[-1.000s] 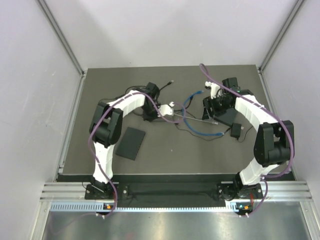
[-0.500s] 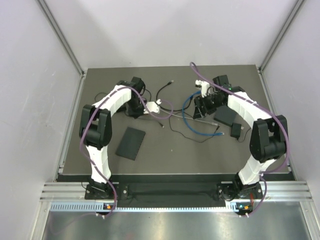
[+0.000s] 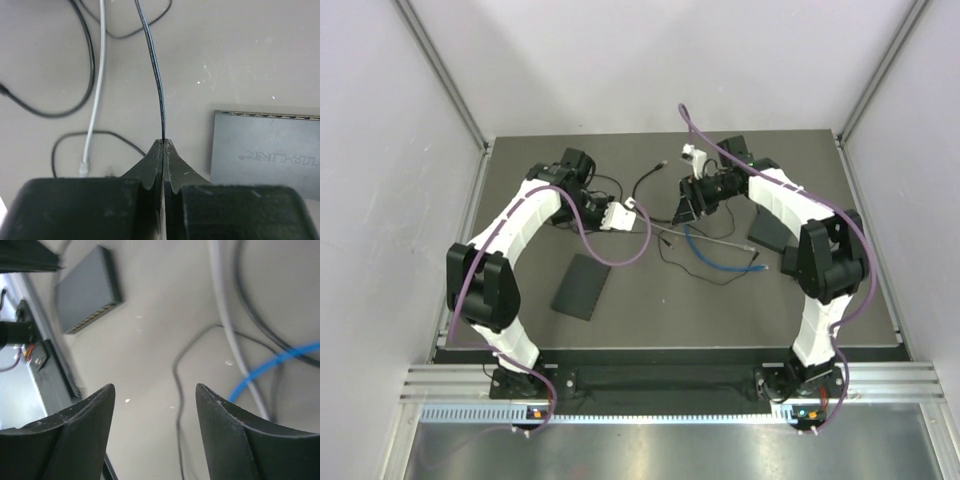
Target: Insert the plug into the switch port
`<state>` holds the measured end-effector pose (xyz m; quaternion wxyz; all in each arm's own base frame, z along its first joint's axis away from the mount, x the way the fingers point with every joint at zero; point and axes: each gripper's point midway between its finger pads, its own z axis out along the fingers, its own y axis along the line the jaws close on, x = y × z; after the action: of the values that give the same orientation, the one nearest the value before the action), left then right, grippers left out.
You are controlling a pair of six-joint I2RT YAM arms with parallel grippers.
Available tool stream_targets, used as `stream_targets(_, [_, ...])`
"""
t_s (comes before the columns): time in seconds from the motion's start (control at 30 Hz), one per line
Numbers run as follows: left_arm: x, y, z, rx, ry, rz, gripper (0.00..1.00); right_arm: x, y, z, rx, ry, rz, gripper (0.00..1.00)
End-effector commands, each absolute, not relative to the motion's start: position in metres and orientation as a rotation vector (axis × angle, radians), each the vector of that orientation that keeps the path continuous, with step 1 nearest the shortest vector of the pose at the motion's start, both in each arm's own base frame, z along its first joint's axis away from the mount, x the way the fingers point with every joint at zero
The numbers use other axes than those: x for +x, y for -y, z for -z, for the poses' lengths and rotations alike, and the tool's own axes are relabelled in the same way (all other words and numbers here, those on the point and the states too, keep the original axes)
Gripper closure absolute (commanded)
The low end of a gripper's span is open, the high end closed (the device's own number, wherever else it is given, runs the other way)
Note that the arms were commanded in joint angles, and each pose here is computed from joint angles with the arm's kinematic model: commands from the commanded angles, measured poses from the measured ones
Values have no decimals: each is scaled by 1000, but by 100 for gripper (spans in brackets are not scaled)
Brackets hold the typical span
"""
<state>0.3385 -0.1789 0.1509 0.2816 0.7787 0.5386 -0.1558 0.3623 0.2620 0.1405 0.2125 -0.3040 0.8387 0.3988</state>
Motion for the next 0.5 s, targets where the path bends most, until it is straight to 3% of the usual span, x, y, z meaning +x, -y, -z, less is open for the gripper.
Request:
stream_targets(0.0, [327, 194, -165, 2127, -1223, 460, 100, 350, -294, -170, -1003, -2178, -1193, 34])
stream_targets(0.3, [323, 198, -164, 2174, -1080, 421, 100, 306, -322, -157, -1127, -2192, -1383, 34])
stream_targets(0.47, [325, 199, -163, 2171, -1072, 421, 100, 296, -332, -146, -1182, -2218, -1370, 41])
